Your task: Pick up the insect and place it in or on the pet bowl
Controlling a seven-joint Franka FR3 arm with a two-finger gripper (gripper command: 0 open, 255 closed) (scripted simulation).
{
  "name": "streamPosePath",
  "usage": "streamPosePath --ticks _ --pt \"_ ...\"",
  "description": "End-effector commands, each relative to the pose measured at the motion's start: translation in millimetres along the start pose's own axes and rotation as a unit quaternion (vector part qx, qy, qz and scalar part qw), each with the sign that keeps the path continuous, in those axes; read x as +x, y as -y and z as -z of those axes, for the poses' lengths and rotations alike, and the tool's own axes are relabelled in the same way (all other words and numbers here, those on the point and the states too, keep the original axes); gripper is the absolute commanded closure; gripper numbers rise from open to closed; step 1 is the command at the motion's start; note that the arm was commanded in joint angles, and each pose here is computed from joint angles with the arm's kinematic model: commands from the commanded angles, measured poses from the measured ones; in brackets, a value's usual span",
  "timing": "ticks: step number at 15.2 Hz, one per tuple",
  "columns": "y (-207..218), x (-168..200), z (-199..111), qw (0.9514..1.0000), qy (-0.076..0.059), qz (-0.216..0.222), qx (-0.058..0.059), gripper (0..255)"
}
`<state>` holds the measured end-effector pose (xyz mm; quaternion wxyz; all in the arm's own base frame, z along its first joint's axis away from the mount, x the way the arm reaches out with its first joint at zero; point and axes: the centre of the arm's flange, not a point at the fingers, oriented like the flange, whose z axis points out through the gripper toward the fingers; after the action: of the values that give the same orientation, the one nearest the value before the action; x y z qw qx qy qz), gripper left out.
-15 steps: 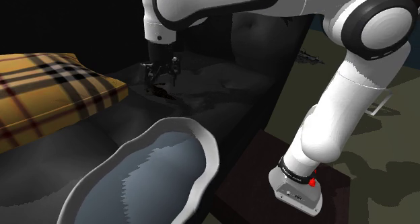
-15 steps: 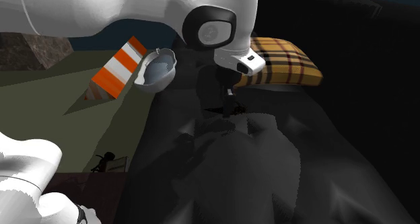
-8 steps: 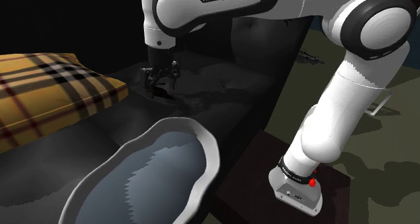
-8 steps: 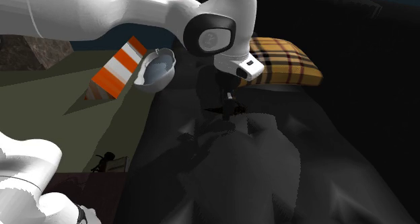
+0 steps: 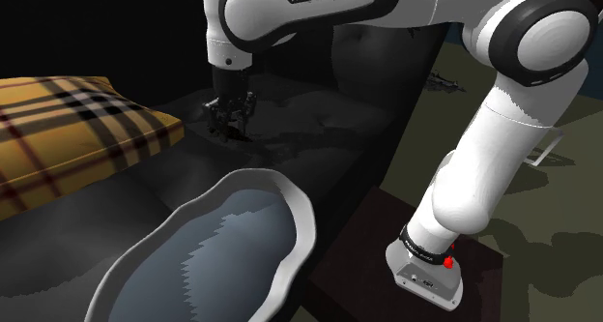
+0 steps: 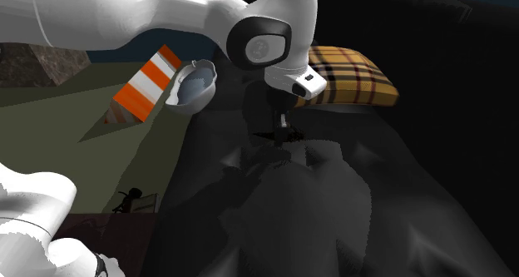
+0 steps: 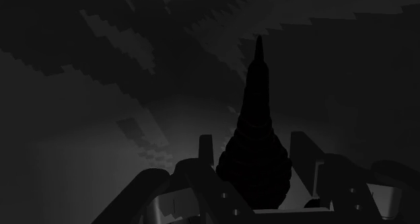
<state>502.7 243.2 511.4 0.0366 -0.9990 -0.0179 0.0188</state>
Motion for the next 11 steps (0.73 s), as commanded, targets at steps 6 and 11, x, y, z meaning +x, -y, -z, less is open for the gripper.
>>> streamPosePath --ticks 6,11 --pt "1 -1 10 1.0000 0.001 0.000 0.000 255" --pt "3 -1 36 1.0000 0.001 0.000 0.000 255"
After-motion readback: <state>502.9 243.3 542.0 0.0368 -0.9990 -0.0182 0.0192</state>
